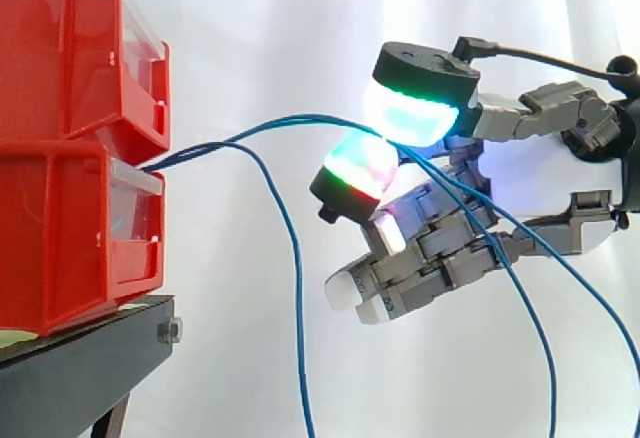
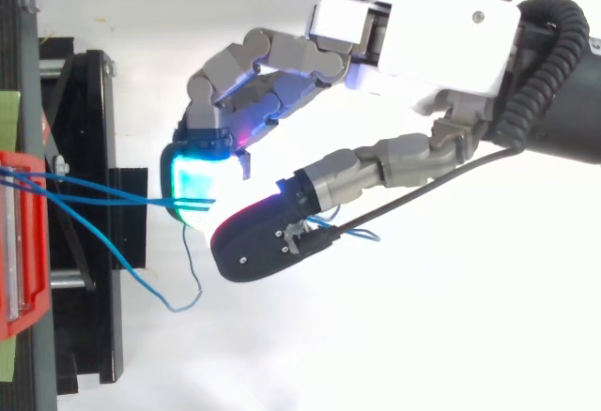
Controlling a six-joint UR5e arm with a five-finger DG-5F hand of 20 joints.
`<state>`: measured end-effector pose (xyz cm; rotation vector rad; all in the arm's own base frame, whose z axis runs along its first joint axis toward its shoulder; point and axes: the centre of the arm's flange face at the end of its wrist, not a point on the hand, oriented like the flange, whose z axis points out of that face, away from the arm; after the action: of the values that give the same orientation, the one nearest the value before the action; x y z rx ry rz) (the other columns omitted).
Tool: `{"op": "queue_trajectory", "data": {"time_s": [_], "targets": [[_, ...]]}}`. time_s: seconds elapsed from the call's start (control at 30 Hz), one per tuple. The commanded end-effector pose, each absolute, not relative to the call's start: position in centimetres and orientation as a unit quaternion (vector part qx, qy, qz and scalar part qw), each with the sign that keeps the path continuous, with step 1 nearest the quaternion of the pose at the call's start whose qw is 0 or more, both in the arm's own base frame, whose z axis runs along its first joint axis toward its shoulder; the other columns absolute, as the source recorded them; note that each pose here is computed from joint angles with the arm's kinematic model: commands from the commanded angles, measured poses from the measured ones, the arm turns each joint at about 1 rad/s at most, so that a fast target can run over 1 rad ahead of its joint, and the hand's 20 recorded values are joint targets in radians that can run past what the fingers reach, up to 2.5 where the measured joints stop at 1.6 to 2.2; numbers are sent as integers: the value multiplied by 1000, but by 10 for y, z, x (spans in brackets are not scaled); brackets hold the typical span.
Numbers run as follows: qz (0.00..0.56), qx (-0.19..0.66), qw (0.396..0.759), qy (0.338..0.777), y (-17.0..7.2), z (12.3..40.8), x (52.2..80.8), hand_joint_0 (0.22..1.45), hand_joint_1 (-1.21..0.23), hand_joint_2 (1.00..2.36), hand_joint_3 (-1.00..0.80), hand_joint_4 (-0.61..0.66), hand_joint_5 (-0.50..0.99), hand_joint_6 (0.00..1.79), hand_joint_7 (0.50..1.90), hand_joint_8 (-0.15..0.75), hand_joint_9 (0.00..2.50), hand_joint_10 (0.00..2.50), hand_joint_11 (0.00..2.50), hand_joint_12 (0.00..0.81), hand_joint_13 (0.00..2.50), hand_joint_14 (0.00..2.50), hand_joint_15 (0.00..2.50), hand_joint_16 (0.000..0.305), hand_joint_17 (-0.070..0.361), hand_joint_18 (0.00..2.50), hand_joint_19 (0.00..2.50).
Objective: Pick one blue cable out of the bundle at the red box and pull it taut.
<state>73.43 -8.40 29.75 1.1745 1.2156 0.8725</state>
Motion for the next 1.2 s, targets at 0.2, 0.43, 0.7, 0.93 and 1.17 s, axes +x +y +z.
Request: {"op": "queue_trajectory", "data": {"time_s": [0.2,0.43,0.7,0.93,1.17], "targets": [[374,503,580,520,-84,298,734,806,-837,1000,-500,-137,-223,947,986,177,799,12,966,353,574,9,271,48,108,505,0],[373,503,581,520,-84,297,734,805,-837,1000,-500,-115,-226,948,968,174,863,8,1084,350,588,9,277,47,106,502,0],[375,502,581,518,-84,299,735,750,-930,1000,-500,-128,-254,946,925,129,742,8,1050,344,535,9,274,47,105,472,0],[375,502,581,518,-84,299,735,649,-992,1000,-500,-107,-257,945,907,144,733,8,1042,346,529,9,279,47,105,460,0],[374,503,581,519,-84,297,735,549,-1022,1000,-500,-74,-261,942,886,164,733,7,1048,356,530,10,294,49,110,467,0]]}}
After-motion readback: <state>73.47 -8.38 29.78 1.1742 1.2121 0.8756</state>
